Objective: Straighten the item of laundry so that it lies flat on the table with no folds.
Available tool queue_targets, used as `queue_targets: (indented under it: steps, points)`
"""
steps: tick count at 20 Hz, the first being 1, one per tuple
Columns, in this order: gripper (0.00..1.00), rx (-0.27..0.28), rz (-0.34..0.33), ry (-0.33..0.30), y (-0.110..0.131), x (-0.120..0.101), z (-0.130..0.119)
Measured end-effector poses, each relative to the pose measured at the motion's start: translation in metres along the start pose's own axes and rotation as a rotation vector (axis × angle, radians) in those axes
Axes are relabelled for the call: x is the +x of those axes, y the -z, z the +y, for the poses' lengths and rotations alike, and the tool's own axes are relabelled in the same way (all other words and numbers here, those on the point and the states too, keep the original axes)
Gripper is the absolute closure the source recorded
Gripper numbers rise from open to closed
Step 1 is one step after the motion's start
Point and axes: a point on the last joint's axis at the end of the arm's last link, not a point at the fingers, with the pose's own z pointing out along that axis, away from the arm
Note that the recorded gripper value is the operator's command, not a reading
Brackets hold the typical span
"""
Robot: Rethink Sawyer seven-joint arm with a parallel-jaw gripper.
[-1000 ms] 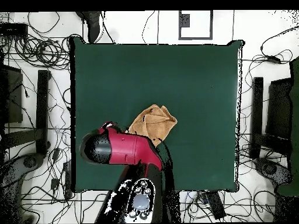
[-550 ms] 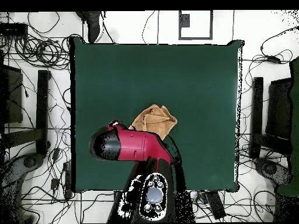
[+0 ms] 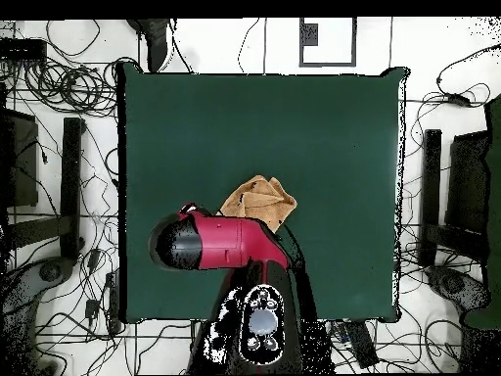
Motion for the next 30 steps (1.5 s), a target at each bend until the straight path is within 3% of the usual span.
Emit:
queue_targets:
  steps: [7, 18, 30]
  points:
    - [0.00, -0.024, 0.004, 0.041, 0.010, -0.004, 0.004]
    - [0.00, -0.007, 0.109, 0.057, 0.005, -0.024, -0.023]
    - [0.00, -0.041, 0.087, 0.225, 0.003, -0.021, -0.006]
